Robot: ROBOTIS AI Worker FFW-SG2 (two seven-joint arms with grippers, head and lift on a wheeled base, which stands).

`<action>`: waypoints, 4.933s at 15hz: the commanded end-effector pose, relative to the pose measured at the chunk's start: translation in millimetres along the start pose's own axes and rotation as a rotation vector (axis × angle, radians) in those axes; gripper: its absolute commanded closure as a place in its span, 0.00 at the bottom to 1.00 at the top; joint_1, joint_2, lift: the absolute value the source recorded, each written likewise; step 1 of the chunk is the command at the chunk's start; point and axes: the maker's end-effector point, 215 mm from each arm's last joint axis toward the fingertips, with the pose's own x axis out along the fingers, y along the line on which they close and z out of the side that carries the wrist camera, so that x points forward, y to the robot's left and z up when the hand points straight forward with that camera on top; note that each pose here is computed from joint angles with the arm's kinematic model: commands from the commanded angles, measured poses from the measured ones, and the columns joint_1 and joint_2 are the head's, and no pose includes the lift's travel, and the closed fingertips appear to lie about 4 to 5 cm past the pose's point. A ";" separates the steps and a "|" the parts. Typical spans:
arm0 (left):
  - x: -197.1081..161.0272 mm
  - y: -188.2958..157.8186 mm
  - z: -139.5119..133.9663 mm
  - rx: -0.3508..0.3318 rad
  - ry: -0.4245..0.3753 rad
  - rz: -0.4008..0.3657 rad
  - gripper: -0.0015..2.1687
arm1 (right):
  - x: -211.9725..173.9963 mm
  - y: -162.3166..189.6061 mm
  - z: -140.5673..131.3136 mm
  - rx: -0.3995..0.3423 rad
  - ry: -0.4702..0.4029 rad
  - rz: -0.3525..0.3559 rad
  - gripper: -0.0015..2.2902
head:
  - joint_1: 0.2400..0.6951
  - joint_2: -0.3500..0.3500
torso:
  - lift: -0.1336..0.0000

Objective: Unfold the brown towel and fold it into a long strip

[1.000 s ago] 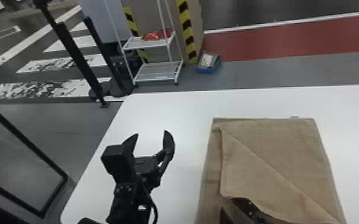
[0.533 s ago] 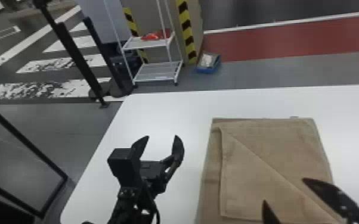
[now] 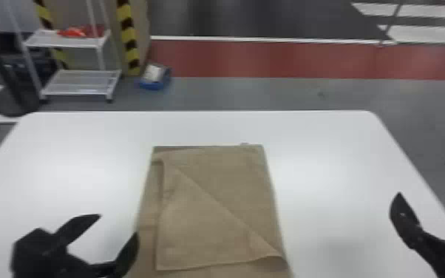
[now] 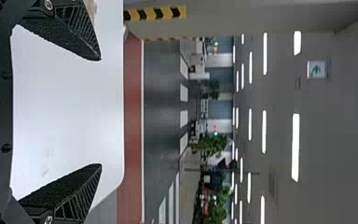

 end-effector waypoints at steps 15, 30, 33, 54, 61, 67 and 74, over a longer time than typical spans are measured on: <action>-1.1 -99.8 -29.4 0.269 0.164 -0.314 0.21 | -48.2 -177.0 -38.3 0.190 0.042 -0.301 0.03 | 1.00 0.00 | 0.08; 4.6 -105.7 -36.3 0.280 0.182 -0.309 0.40 | -44.8 -180.9 -45.6 0.228 0.044 -0.299 0.03 | 1.00 0.00 | 0.08; 5.3 -103.6 -32.1 0.275 0.172 -0.299 0.45 | -43.3 -178.9 -46.2 0.232 0.045 -0.292 0.03 | 1.00 0.00 | 0.08; -3.8 -78.7 23.0 0.269 0.050 -0.325 0.61 | 275.3 175.6 -41.7 0.101 0.358 0.373 0.05 | 1.00 0.26 | 0.08; 13.7 -87.0 22.9 0.271 0.042 -0.372 0.61 | 301.9 223.8 -98.8 -0.042 0.559 0.418 0.07 | 1.00 0.47 | 0.08; 20.2 -91.3 25.0 0.283 0.037 -0.399 0.61 | 285.9 228.9 -130.2 -0.090 0.681 0.426 0.13 | 1.00 0.44 | 0.08; 22.5 -94.9 27.7 0.293 0.031 -0.422 0.61 | 280.0 226.0 -149.7 -0.180 0.763 0.416 0.21 | 1.00 0.44 | 0.08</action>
